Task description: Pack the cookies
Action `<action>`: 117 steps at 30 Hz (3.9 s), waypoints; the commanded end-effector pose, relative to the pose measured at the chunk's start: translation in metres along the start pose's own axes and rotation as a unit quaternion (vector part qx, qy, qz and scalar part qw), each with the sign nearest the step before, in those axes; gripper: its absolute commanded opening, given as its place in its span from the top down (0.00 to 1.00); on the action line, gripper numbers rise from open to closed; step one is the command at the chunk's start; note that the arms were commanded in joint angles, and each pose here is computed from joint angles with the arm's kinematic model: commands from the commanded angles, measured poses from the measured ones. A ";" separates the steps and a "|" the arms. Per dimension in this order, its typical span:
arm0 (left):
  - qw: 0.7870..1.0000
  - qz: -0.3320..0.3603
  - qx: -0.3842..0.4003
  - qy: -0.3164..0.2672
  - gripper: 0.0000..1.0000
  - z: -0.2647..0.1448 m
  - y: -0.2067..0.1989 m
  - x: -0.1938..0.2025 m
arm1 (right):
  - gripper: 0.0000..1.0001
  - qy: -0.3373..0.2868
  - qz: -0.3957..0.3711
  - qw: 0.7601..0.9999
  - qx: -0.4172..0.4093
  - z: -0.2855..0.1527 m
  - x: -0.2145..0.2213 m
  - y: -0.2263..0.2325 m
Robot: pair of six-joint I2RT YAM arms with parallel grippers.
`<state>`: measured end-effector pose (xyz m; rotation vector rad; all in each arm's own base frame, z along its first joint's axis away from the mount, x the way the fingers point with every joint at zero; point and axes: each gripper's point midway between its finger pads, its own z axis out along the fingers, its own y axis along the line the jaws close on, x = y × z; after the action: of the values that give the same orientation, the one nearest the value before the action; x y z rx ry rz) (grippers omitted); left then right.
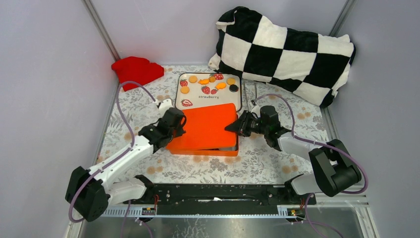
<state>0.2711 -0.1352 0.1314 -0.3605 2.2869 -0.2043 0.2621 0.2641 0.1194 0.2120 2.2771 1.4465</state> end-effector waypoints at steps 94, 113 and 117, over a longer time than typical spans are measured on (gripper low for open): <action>0.993 -0.070 -0.094 0.027 1.00 0.074 0.040 0.056 | 0.92 -0.003 -0.163 0.873 0.460 -0.046 -0.018 -0.093; 0.984 -0.115 -0.043 -0.131 0.97 -0.044 0.045 -0.051 | 0.71 -0.184 -0.260 0.893 0.317 -0.093 -0.093 0.071; 0.981 -0.126 -0.021 -0.146 0.95 -0.062 0.045 -0.060 | 0.62 -0.201 -0.262 0.895 0.300 -0.109 -0.091 0.081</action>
<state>0.2682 -0.0848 0.2018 -0.6813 1.9351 -0.2838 0.2940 0.1874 0.2354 0.0561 2.1863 0.3650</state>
